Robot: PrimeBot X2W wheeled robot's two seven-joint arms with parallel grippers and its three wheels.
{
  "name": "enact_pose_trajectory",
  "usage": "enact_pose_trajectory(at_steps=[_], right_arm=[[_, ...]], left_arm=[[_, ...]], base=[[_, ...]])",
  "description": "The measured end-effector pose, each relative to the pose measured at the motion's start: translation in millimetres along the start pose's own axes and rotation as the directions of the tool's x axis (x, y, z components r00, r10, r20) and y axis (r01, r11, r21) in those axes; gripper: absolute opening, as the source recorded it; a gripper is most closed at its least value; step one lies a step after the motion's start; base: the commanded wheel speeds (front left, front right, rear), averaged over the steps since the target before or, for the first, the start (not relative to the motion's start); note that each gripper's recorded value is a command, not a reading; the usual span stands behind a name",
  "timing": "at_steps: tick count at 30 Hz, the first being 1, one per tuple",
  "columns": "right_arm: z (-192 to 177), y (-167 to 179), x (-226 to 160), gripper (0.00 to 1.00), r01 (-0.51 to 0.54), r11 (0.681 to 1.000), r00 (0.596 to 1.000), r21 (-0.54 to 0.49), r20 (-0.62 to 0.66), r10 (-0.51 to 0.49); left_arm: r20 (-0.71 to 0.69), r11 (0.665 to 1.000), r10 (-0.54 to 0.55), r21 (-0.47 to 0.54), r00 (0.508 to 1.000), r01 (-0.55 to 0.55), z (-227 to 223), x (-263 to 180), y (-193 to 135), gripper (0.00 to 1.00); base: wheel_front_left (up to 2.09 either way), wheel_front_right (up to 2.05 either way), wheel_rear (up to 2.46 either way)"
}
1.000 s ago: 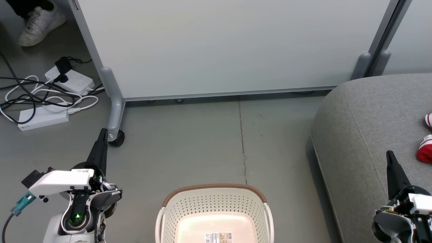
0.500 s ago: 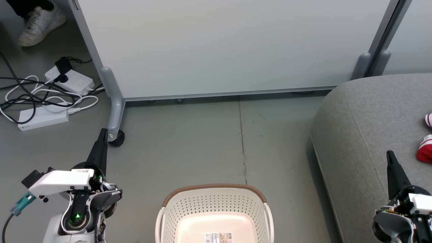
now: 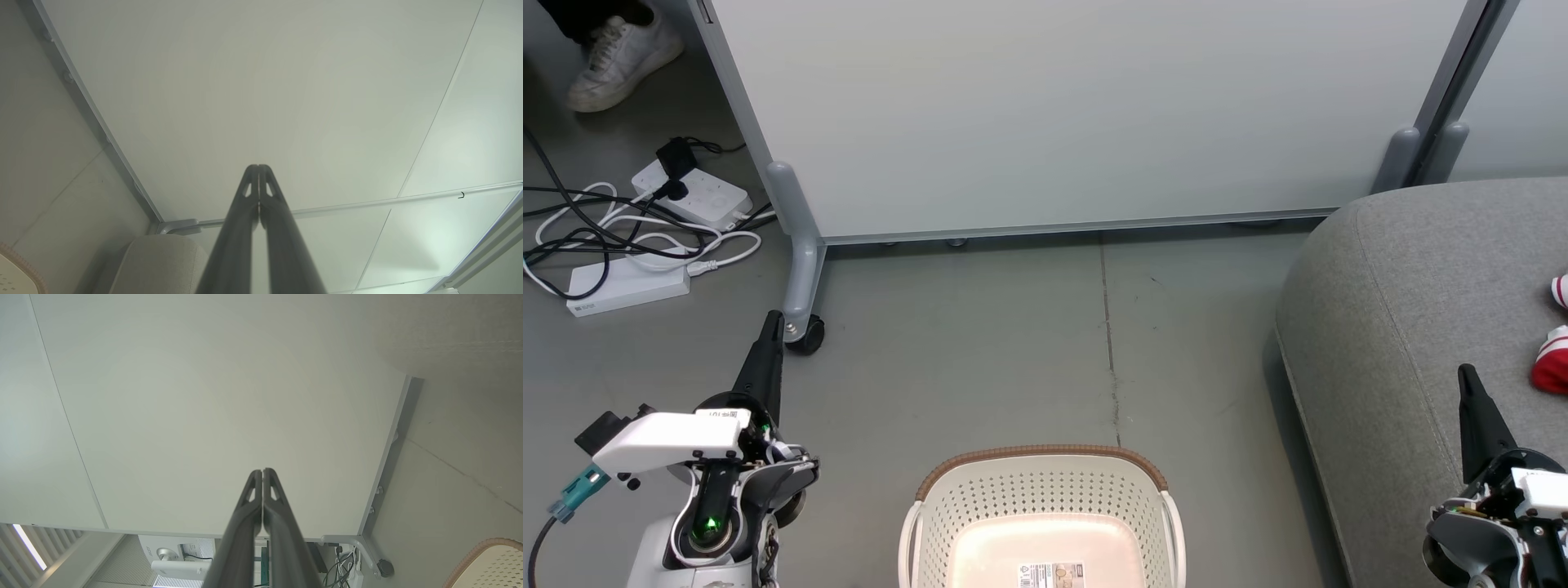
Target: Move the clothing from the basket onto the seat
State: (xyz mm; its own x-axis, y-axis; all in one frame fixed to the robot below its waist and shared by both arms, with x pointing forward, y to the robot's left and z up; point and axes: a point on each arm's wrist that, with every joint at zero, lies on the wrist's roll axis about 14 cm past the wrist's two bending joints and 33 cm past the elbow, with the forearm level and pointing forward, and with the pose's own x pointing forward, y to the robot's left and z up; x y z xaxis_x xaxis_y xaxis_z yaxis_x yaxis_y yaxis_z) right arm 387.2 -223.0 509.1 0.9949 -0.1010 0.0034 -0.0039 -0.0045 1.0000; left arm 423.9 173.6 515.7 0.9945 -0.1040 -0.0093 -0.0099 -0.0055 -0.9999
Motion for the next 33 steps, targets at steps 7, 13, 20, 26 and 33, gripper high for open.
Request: enact_pose_trajectory(at_steps=[7, 13, 20, 26, 33], right_arm=[[0.2, 0.1, 0.0, 0.0, 0.0, 1.0, 1.0, 0.001, 0.001, 0.0], [0.2, 0.1, 0.0, 0.0, 0.0, 1.0, 1.0, 0.0, 0.0, 0.0], [0.2, 0.1, 0.0, 0.0, 0.0, 1.0, 1.0, 0.001, 0.0, 0.0], [0.1, 0.1, 0.1, 0.0, 0.0, 1.0, 1.0, 0.001, 0.0, 0.0], [0.1, 0.2, 0.1, 0.0, 0.0, 1.0, 1.0, 0.001, -0.001, 0.0]], left_arm=[[0.0, 1.0, 0.0, 0.0, 1.0, 0.0, 0.0, 0.0, 0.0, 0.0], [0.0, 1.0, 0.0, 0.0, 1.0, 0.0, 0.0, 0.0, 0.0, 0.0], [0.0, 1.0, 0.0, 0.0, 1.0, 0.0, 0.0, 0.0, 0.0, 0.0], [0.0, 1.0, 0.0, 0.0, 1.0, 0.0, 0.0, 0.0, 0.0, 0.0], [0.0, 1.0, 0.0, 0.0, 1.0, 0.0, 0.0, 0.0, 0.0, 0.0]], base=[[0.0, 0.0, 0.0], [0.0, 0.0, 0.0], [0.0, 0.0, 0.0], [0.0, 0.0, 0.0], [0.0, 0.0, 0.0]])
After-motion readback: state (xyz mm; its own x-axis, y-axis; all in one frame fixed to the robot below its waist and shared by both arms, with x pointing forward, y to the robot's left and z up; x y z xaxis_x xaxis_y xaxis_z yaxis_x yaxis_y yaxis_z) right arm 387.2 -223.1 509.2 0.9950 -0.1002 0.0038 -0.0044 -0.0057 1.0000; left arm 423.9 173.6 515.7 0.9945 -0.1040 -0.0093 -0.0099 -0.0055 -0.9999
